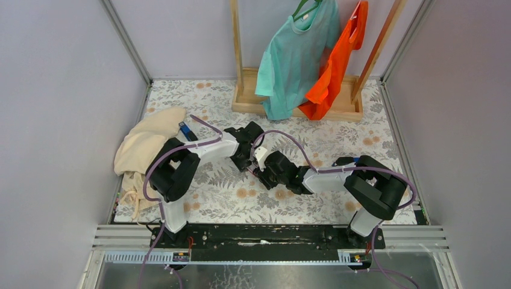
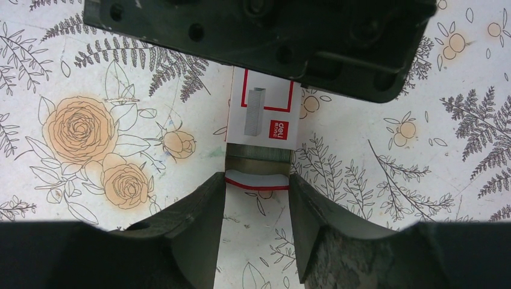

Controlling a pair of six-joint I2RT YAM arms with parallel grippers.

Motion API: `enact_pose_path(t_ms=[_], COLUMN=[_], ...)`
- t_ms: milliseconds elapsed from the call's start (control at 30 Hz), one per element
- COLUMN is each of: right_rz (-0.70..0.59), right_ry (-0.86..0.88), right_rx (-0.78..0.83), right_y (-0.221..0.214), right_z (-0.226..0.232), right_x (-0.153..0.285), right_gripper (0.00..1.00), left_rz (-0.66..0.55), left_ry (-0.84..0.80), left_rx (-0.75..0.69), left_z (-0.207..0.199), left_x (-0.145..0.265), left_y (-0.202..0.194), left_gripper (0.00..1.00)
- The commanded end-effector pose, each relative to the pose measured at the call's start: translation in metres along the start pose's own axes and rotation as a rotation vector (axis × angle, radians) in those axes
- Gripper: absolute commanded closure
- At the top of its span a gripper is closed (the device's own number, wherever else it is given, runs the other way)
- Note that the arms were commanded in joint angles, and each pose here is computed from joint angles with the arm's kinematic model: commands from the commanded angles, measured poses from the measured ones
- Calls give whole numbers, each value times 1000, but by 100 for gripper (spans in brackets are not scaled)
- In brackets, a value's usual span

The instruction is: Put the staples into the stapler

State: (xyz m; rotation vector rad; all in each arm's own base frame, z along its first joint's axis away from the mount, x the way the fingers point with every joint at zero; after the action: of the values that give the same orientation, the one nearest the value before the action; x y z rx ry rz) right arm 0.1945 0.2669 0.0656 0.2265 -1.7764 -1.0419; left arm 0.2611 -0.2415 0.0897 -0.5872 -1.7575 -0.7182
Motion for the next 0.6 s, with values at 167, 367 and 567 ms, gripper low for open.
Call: enact_pose_path(t_ms=[167,367,567], right_rz=[83,94,77], right_ry=[23,21,16], right_rx=[37,42,43], right_y=[-21,-25,-21], right_z=[8,8,6], right_x=[2,3,8], right_gripper=[52,54,54], left_rz=[-83,-119,-124], left_ry=[170,186,195], left_rx=[-38,-41,-28], left_z=[25,22,22], left_x=[-19,-16,-17], left_y=[3,9,19], left_gripper=[47,49,48])
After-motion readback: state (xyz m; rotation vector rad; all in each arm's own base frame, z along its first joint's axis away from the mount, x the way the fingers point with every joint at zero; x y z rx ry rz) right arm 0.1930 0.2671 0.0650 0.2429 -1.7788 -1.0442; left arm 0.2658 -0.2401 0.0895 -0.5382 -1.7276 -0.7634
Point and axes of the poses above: each gripper's point midway between its finger pads, its own x axis back along the fingers, its own z axis along the line the jaws close on, y = z × x, the point moved 8 cm from there along x, back along the fingers, and after that the axes turned 5 degrees about x, right-handed, at the moved point
